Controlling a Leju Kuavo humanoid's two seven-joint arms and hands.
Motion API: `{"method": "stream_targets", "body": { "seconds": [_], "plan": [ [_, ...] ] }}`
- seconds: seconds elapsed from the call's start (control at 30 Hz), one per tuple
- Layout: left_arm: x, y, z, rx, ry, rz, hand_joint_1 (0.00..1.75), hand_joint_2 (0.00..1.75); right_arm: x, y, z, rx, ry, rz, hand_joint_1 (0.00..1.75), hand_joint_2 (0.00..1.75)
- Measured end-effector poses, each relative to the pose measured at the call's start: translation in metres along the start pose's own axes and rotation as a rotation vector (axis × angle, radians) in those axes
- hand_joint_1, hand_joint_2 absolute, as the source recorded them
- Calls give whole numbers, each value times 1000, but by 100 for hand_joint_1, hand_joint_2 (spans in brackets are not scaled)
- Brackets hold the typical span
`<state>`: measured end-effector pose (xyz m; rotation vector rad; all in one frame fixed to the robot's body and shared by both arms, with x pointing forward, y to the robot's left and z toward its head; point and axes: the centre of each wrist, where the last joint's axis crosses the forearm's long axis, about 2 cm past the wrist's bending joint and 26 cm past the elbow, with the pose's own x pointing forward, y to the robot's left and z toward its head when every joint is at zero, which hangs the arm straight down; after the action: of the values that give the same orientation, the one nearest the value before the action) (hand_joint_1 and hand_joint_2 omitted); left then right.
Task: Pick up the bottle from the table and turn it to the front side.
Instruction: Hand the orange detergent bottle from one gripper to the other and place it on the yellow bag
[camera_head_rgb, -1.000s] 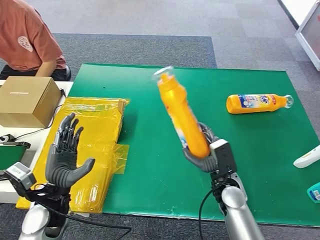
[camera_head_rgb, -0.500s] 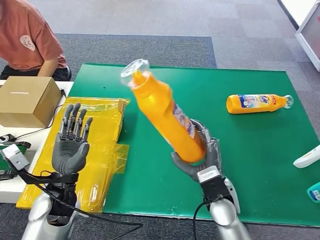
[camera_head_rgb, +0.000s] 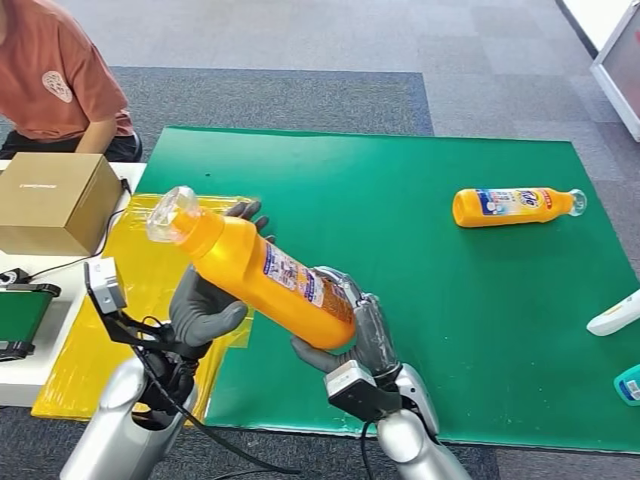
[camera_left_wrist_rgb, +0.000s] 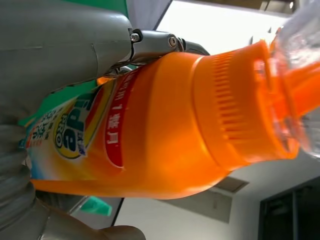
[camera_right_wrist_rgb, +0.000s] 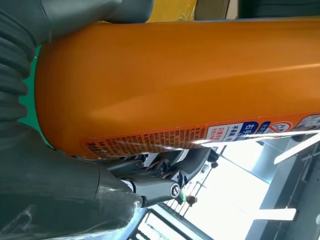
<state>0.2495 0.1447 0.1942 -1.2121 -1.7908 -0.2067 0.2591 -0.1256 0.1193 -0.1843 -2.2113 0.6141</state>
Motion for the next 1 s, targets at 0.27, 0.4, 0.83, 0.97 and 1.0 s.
{"method": "stream_targets", "body": {
  "seconds": [0.27,0.4,0.83,0.97,1.0],
  "plan": [
    [-3,11,-5,-55,114,-72,175,175,0,6,-3,12,-3,14,175,175],
    [-4,17,-4,-41,152,-119,175,175,-1,7,-1,5,11,23,175,175],
    [-5,19,12,165,75,-321,175,175,-4,7,3,-26,97,1,0,175],
    [10,13,20,352,-118,-932,175,175,-10,-3,7,-94,189,-55,0,175],
    [14,11,22,379,-167,-1103,175,175,-12,-8,7,-116,202,-65,0,175]
  ]
}}
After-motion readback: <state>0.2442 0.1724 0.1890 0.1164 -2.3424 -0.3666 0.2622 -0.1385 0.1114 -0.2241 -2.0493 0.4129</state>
